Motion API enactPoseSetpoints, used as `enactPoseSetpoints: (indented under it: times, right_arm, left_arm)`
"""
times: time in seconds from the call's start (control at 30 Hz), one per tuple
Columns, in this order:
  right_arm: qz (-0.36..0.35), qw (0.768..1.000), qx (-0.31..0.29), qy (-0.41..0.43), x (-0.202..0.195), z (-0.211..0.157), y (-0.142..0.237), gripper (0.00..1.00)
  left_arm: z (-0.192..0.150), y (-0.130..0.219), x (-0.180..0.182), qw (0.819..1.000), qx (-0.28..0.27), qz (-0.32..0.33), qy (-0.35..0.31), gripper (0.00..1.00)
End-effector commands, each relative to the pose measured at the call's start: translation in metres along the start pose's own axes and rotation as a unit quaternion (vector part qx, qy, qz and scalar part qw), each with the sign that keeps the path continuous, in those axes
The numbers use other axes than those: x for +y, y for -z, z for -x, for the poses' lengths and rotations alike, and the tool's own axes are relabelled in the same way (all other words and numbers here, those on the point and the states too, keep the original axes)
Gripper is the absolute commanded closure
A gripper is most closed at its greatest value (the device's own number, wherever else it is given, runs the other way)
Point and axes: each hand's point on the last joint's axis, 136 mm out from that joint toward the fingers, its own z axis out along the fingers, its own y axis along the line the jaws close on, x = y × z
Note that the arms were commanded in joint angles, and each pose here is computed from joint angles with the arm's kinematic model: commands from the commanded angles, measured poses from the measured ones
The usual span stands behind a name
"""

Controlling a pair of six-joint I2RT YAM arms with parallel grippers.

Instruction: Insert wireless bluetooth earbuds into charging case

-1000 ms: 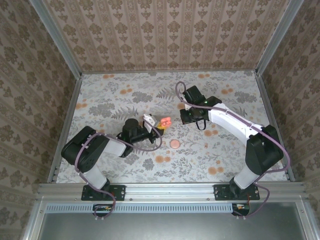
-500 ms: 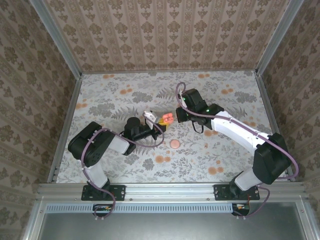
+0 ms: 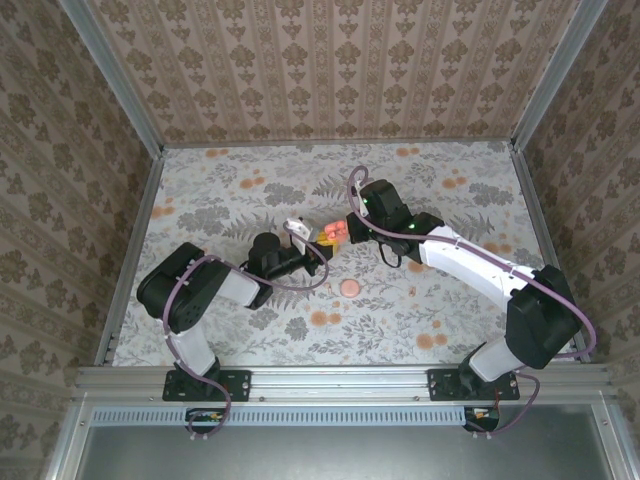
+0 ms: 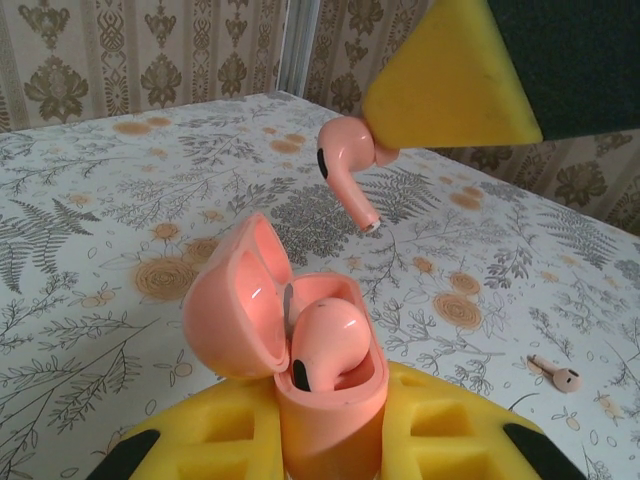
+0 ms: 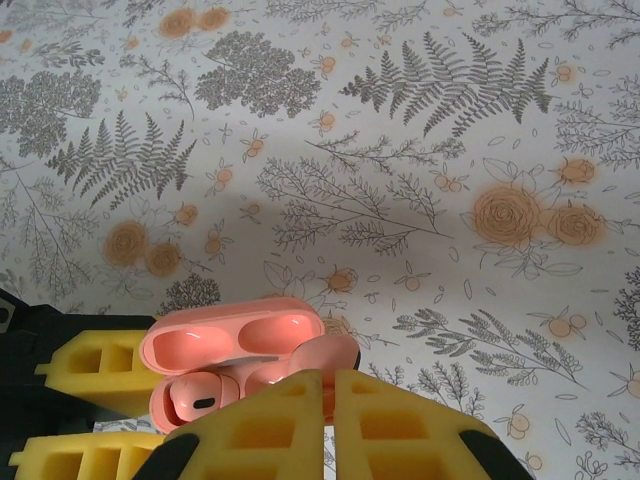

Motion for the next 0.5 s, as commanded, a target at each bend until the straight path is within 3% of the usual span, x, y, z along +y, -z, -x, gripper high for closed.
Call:
enactPoseSetpoints:
  times: [0.0, 0.47]
  right_arm:
    - [-0.009, 1.0, -0.018, 0.002, -0.001, 0.005, -0.001, 0.91]
    - [-0.011, 1.0, -0.024, 0.008, 0.0, 0.005, -0.011, 0.91]
  left_arm:
    - [0.022, -0.005, -0.004, 0.999, -0.035, -0.009, -0.007, 0.84]
    - [0.034, -0.002, -0.008, 0.999, -0.048, -0.011, -0.005, 0.84]
